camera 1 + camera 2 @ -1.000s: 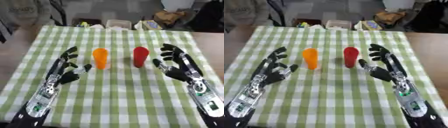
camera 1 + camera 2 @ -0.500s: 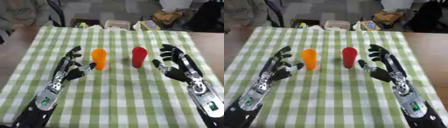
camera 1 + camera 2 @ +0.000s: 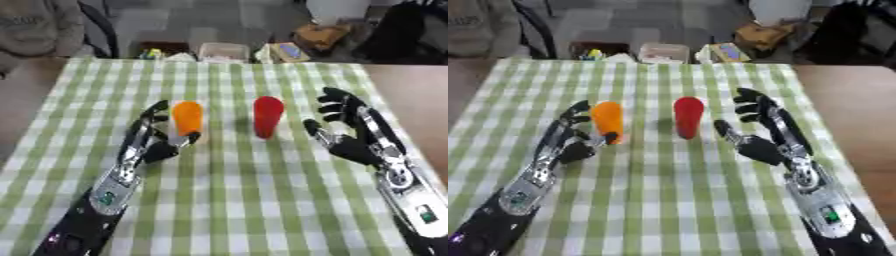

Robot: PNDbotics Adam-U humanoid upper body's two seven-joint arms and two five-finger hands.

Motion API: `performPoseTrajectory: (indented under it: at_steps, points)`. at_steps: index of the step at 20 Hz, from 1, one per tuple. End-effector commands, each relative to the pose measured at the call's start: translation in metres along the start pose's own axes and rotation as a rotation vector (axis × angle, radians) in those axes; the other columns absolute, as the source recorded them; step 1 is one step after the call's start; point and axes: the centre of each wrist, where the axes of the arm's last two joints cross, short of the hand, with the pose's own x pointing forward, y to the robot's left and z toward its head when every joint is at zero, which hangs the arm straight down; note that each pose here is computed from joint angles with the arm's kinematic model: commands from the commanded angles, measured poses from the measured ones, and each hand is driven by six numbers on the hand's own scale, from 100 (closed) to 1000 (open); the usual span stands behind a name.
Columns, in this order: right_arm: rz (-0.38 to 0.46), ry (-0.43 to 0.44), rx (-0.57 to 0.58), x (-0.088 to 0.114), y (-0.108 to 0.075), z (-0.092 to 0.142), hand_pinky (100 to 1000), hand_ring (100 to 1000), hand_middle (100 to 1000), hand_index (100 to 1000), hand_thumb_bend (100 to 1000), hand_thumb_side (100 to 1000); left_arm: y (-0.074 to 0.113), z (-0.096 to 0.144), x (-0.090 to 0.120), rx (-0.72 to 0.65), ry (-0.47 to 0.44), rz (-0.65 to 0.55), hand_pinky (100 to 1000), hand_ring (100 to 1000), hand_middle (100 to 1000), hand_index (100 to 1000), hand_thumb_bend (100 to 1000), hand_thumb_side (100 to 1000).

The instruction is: Pour the contents of one cup into another cup.

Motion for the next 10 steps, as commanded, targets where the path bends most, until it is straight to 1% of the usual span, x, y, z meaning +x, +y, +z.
performPoseTrajectory:
  at_steps: [1,7,10]
  points:
    - [0.002,-0.046,-0.005,0.012,-0.005,-0.008,726,764,776,918,438,423,0.007,-0.010,0.008,0.030,-0.033,-0.013,589,839,876,965,703,401]
    - [-0.001,-0.050,0.005,0.013,-0.003,-0.009,726,764,775,917,449,421,0.012,-0.021,0.018,0.027,-0.065,-0.037,593,841,875,959,700,404]
    - [-0.002,-0.049,0.006,0.012,-0.003,-0.009,725,764,775,918,448,422,0.013,-0.024,0.022,0.012,-0.077,-0.056,593,838,859,949,697,401]
